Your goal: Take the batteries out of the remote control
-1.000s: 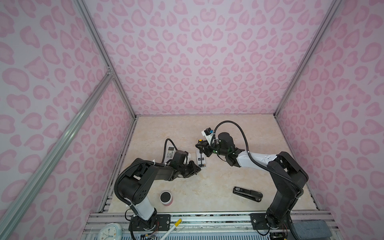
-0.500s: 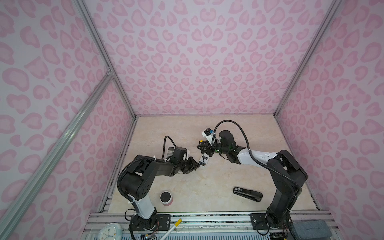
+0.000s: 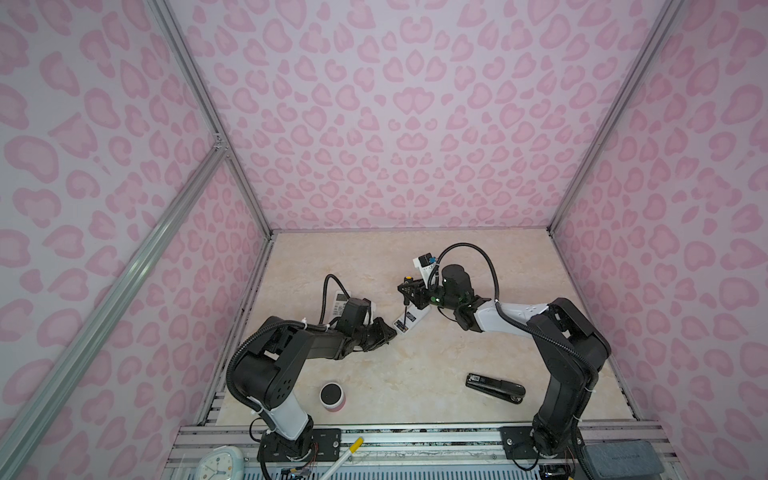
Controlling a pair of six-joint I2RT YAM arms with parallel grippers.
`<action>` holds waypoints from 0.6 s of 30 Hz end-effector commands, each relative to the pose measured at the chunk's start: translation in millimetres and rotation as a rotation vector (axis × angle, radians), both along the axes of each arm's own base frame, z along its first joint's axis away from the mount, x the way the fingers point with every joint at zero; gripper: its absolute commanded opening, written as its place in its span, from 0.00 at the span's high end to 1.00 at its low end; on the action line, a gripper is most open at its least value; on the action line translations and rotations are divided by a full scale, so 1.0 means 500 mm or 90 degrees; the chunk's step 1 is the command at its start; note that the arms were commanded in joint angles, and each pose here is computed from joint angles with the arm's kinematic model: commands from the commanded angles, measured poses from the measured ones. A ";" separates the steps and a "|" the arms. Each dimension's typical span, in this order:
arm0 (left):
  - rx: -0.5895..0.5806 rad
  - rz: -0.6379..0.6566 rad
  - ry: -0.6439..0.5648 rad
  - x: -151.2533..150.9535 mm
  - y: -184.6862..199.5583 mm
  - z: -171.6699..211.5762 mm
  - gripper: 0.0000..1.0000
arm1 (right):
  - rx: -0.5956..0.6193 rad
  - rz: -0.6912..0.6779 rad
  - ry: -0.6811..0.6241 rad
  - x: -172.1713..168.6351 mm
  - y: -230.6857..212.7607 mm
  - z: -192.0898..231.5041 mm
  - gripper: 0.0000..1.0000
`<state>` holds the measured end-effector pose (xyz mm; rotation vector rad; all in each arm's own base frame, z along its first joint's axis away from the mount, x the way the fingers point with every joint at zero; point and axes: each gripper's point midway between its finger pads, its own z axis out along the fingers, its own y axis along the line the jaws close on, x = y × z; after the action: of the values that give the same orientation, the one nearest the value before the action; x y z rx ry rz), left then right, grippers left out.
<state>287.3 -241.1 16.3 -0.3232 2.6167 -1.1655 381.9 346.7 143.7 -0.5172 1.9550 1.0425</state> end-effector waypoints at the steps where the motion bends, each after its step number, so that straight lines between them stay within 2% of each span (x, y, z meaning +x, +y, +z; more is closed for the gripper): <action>1: 0.057 0.022 0.065 -0.031 0.030 -0.054 0.81 | 0.053 -0.010 -0.001 0.003 0.007 0.027 1.00; 18: 0.083 0.029 0.076 -0.041 0.046 -0.069 0.82 | 0.042 0.002 -0.031 0.001 0.033 0.046 1.00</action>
<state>286.9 -242.3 14.4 -0.3387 2.6141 -1.1754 381.1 357.5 158.4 -0.4868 1.9141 1.0727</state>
